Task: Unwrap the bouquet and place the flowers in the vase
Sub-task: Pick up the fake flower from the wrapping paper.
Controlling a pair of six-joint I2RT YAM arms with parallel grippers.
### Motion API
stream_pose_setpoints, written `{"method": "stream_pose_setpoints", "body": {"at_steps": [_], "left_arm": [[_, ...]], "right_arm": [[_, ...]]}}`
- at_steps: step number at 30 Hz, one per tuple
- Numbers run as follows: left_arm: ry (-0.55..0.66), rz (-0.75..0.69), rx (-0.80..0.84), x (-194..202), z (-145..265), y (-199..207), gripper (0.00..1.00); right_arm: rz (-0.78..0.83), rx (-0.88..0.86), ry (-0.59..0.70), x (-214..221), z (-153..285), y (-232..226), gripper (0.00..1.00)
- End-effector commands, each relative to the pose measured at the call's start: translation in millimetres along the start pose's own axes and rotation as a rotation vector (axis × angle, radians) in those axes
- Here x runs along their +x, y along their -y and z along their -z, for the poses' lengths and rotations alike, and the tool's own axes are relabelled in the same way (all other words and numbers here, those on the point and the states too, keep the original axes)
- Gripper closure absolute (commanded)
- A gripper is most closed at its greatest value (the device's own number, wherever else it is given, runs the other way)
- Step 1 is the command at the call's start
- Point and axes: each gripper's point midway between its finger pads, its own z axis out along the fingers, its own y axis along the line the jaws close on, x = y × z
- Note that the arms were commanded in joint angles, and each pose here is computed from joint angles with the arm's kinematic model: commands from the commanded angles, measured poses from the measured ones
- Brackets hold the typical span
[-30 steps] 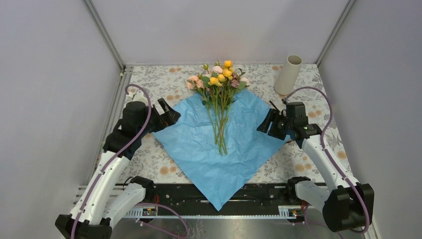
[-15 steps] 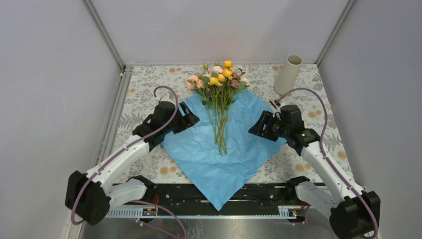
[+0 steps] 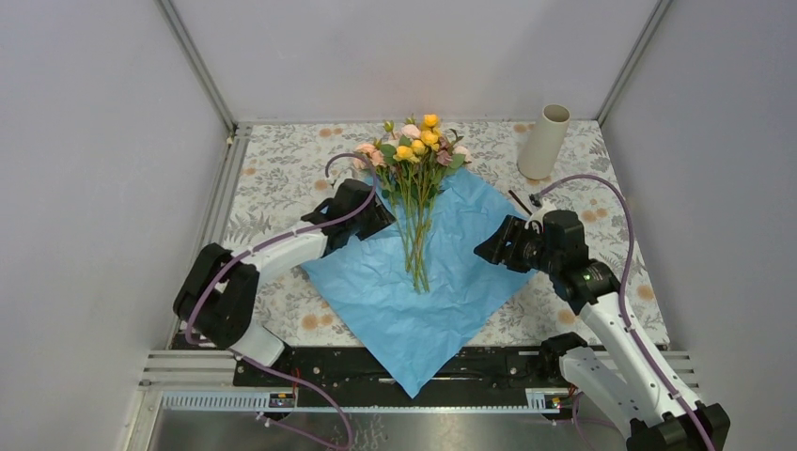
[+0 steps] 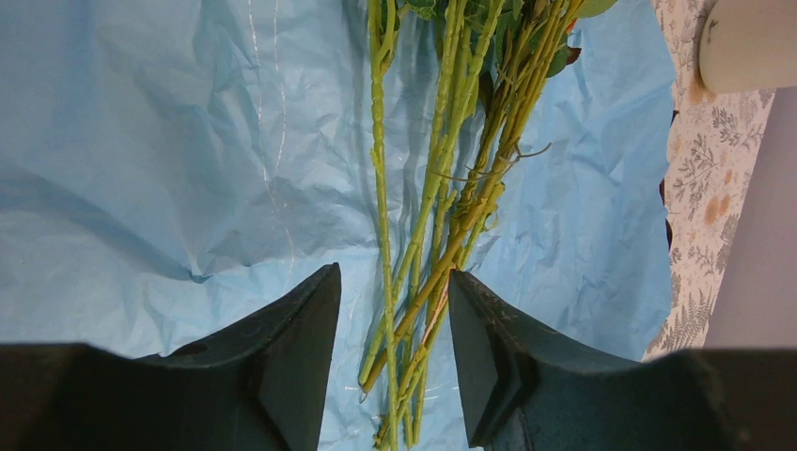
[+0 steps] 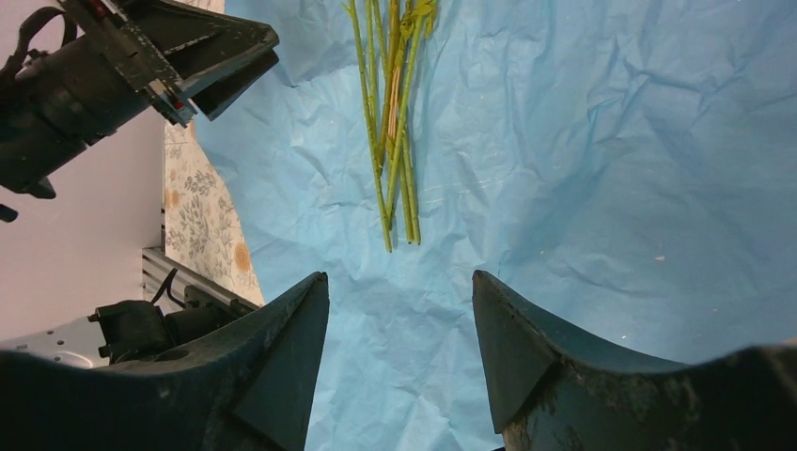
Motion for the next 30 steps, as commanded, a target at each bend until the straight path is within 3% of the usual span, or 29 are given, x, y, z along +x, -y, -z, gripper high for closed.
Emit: {"method": "stream_pose_setpoints", "body": {"at_steps": [1,30], "left_arm": [[0.079,0.007,0.065,-23,-7,30,0.52],[-0.018,-0.032,0.030,6,-63,20,0.63]], "right_arm": [[-0.010,-0.012,-0.017,8,2,-1,0.35],[-0.019,-0.038,-0.026,13,6,-4,0.36]]}}
